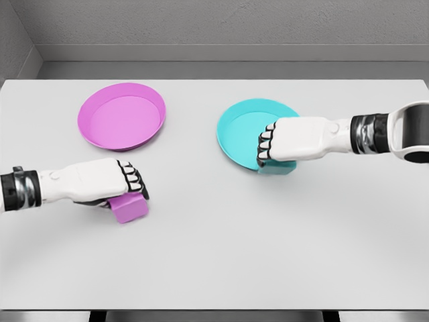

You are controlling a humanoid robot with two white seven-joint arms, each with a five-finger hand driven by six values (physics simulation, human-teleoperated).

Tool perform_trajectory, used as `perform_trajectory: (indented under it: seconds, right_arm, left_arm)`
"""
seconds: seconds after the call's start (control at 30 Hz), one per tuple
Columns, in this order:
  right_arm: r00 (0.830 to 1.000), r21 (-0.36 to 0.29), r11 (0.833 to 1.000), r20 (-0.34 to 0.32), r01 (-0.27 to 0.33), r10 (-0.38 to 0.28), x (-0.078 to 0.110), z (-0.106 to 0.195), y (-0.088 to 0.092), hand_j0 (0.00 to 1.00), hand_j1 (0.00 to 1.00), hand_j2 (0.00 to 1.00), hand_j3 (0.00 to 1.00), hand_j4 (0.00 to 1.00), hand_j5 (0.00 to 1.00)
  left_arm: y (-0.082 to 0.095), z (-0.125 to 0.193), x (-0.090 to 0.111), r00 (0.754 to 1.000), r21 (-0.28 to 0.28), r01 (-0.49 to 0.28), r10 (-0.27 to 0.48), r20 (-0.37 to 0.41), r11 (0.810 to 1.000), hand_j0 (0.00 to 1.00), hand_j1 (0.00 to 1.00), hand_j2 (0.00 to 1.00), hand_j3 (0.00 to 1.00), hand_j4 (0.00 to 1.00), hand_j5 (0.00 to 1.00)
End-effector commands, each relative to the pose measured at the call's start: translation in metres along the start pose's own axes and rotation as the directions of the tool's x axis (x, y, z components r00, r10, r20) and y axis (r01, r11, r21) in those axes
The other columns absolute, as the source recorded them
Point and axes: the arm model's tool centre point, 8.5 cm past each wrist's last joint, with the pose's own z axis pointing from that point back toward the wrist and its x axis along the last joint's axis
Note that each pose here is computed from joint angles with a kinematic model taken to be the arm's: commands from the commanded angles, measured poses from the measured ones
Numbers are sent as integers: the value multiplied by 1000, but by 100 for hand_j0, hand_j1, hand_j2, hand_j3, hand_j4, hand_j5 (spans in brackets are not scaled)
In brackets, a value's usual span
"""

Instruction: Place the blocks in the corresponding plates according to their colors

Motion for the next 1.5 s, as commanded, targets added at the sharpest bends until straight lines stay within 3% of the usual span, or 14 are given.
perform_trajectory:
  seconds: [0.0,0.67,0.77,0.9,1.0,1.13,1.2,1.4,1.47]
  right_arm:
    - [1000,-3,1000,-12,14,-15,-6,-1,1,55,55,55,55,55,55]
    - [993,-5,997,-82,82,-83,-50,-38,1,56,56,56,56,56,56]
    - [989,7,995,-104,104,-103,-59,-39,7,63,63,63,63,63,63]
    - [986,11,993,-123,119,-117,-66,-40,10,87,87,87,87,87,87]
    - [985,7,993,-127,116,-114,-68,-39,8,96,96,96,96,96,96]
    - [986,-9,994,-125,112,-112,-69,-41,2,99,99,99,99,99,99]
    - [984,-11,993,-133,118,-118,-71,-38,3,99,99,99,99,99,99]
    - [958,-61,991,-255,123,-134,-96,24,0,99,99,99,99,99,99]
    - [961,-61,993,-253,102,-114,-88,38,0,99,99,99,99,99,99]
  left_arm:
    - [0,1,-3,1000,2,-8,8,-7,1000,62,62,62,62,62,62]
    - [19,0,-39,996,41,5,-1,-86,999,62,62,62,62,62,62]
    - [25,-4,-46,995,55,6,-1,-100,998,62,62,62,62,62,62]
    - [33,-7,-55,993,74,9,-1,-115,997,62,62,62,62,62,62]
    - [38,-8,-61,992,85,10,1,-126,996,62,62,62,62,62,62]
    - [41,-9,-75,987,95,1,14,-157,995,62,62,62,62,62,62]
    - [42,-9,-81,985,93,-7,23,-171,996,62,62,62,62,62,62]
    - [46,-12,-107,972,110,-41,65,-226,993,62,62,62,62,62,62]
    - [47,-13,-118,965,119,-57,86,-248,991,62,62,62,62,62,62]
